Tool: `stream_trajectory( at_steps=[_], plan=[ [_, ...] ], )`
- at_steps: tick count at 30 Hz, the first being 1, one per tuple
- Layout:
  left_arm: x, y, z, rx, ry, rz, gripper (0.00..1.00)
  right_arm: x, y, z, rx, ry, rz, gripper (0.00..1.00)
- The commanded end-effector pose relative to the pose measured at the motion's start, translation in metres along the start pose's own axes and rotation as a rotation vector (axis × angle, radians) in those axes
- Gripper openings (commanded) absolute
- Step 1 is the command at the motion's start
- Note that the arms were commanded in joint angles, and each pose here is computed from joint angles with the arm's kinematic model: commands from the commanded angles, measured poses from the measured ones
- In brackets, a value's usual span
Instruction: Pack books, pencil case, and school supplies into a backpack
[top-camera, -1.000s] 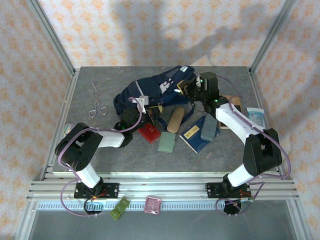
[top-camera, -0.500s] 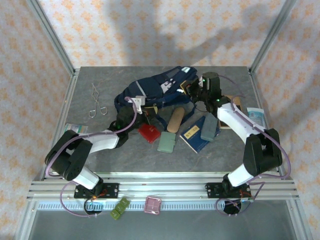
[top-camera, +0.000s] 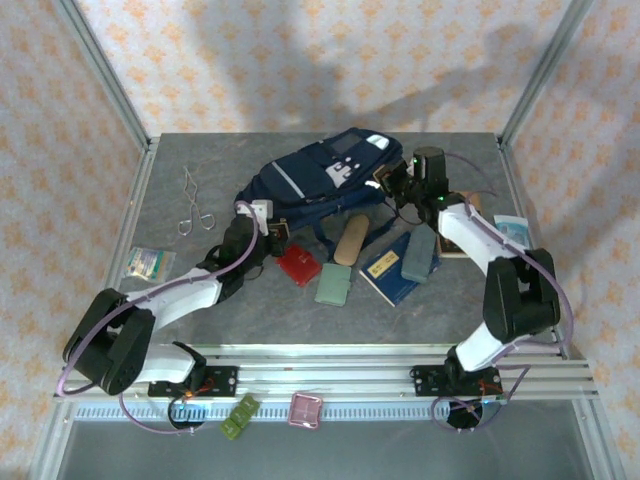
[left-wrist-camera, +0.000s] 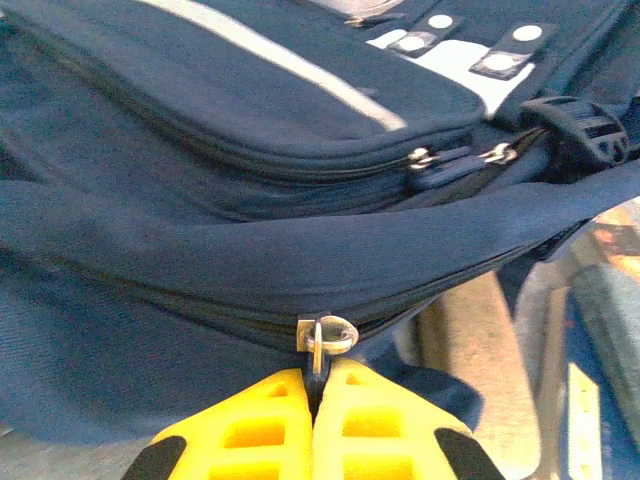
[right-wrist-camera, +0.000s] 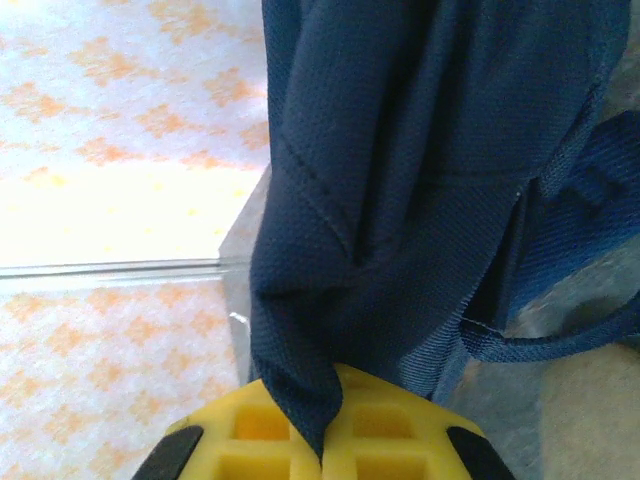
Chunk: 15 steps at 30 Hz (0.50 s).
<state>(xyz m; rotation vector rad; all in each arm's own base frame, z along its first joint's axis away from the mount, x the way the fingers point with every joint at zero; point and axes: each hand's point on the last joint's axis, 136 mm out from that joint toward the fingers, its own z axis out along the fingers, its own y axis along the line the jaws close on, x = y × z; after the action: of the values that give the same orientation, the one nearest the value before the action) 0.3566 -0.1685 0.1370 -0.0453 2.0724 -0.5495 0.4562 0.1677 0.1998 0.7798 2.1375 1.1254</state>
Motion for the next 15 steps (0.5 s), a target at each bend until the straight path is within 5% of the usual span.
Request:
stream_trajectory(
  at_steps=[1, 7, 11, 15],
  plan=[
    [0.001, 0.032, -0.012, -0.175, 0.027, 0.064, 0.0, -0.039, -0.015, 0.014, 0.076, -0.112, -0.048, 0.0],
    [0.0, -0.003, -0.013, -0.058, 0.038, 0.094, 0.0, -0.056, -0.049, 0.046, 0.173, -0.086, -0.038, 0.0],
    [0.0, -0.036, -0.005, 0.02, 0.037, 0.097, 0.0, -0.034, -0.055, 0.047, 0.186, 0.027, -0.021, 0.36],
    [-0.004, -0.056, 0.001, 0.072, 0.025, 0.075, 0.0, -0.01, -0.047, 0.014, 0.157, 0.077, -0.02, 0.46]
  ],
)
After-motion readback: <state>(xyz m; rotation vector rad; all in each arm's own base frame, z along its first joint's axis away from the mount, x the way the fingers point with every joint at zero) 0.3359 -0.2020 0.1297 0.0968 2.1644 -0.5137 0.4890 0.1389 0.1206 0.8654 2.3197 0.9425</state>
